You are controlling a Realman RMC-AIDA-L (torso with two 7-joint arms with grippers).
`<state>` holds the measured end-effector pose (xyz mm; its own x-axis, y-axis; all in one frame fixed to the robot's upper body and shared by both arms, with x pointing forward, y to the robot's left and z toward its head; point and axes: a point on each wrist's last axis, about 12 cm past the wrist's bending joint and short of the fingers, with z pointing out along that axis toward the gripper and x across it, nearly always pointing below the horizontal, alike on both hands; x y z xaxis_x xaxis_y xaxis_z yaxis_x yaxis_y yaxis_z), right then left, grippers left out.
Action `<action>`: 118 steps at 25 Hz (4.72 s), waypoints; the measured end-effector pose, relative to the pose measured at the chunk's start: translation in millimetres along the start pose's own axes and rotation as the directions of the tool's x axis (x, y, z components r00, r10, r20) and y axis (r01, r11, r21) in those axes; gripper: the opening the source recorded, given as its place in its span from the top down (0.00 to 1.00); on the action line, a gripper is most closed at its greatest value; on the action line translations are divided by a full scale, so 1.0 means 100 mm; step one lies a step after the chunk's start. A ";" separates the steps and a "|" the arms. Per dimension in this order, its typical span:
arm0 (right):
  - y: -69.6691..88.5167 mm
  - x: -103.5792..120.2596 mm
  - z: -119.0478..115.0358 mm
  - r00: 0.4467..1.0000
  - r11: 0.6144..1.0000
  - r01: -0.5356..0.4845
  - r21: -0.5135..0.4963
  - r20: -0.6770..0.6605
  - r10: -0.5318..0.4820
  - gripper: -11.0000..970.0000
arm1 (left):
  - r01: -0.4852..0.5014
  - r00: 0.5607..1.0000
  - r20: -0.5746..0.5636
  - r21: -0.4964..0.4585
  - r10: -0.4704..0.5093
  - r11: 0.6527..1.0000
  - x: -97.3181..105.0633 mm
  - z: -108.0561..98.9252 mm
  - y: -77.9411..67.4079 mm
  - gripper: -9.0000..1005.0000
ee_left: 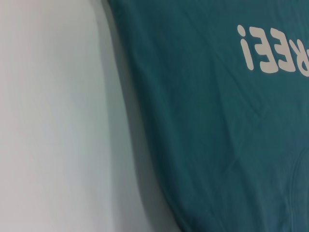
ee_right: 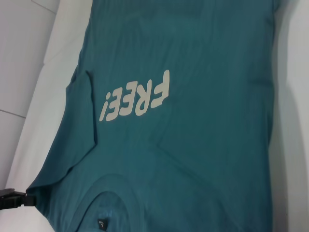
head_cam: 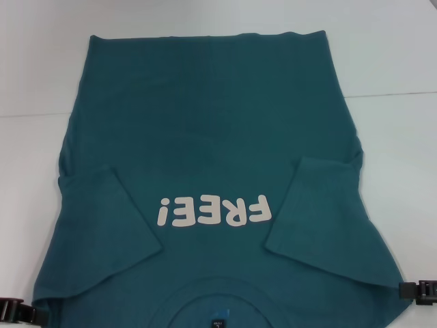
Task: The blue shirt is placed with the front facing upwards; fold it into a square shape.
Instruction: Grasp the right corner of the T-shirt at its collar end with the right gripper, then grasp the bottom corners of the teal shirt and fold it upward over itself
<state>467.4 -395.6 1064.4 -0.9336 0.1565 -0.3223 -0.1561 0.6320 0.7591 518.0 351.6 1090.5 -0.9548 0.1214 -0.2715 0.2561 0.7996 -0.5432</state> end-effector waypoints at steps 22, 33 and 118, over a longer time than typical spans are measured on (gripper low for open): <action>0.00 -0.04 0.12 1.000 1.000 0.009 0.017 0.003 -0.009 0.16 | -0.009 1.000 0.004 -0.007 0.009 1.000 -0.03 -0.01 0.00 0.97; 0.00 -0.04 0.18 1.000 1.000 0.007 0.028 -0.021 -0.007 0.67 | -0.011 1.000 0.006 -0.008 0.011 1.000 -0.03 -0.02 0.00 0.97; 0.52 -1.57 0.67 0.719 0.906 0.307 0.291 0.553 -0.421 0.94 | -0.073 0.748 0.662 0.015 0.044 0.997 -1.67 -0.01 -0.39 0.97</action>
<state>627.3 -335.9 1116.6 -0.4266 0.2662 -0.8644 -0.3345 0.8415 0.4242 667.7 300.7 1157.8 -0.6032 -0.2628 -0.7531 0.3271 0.7796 -0.5340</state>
